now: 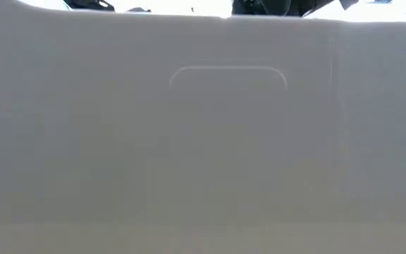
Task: Pick & Place First Aid Supplies
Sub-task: Put the green bandage pack into the bottom gray bin
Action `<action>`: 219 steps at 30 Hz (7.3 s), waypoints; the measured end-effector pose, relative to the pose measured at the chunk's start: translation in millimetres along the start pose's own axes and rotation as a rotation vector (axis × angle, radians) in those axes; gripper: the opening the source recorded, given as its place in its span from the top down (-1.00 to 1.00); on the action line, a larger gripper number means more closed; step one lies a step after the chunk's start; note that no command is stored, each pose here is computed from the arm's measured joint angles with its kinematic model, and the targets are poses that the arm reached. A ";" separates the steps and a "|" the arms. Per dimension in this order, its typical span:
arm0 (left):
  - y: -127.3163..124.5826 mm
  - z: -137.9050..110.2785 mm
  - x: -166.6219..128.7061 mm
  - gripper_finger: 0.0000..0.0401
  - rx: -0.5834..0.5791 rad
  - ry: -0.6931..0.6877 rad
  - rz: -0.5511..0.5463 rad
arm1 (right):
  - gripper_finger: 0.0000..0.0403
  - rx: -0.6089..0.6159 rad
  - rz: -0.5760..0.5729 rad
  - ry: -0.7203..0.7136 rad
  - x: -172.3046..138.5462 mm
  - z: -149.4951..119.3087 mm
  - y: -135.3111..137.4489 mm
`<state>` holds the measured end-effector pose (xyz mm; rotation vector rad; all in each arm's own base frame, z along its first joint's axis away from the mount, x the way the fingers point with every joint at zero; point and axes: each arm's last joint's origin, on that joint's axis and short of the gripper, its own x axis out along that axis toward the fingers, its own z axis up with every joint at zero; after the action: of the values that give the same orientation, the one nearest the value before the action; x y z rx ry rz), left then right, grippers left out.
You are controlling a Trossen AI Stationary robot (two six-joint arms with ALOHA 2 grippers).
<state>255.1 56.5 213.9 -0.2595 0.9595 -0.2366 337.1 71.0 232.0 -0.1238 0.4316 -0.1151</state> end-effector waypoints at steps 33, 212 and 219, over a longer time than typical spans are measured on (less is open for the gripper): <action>-60.4 34.8 18.1 0.95 0.171 -0.308 -0.239 | 0.36 -0.104 0.137 -0.163 19.6 0.9 13.9; 18.2 -30.4 81.8 0.93 -0.587 -0.138 0.571 | 0.57 0.193 0.005 0.589 -27.1 11.6 129.4; 6.9 -16.1 68.4 0.99 -0.531 -0.198 0.528 | 0.57 0.221 0.016 0.601 -27.2 11.4 130.1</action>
<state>280.2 39.9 150.1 -0.4927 0.8480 0.5278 328.5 204.2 234.7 0.1384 1.0145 -0.1838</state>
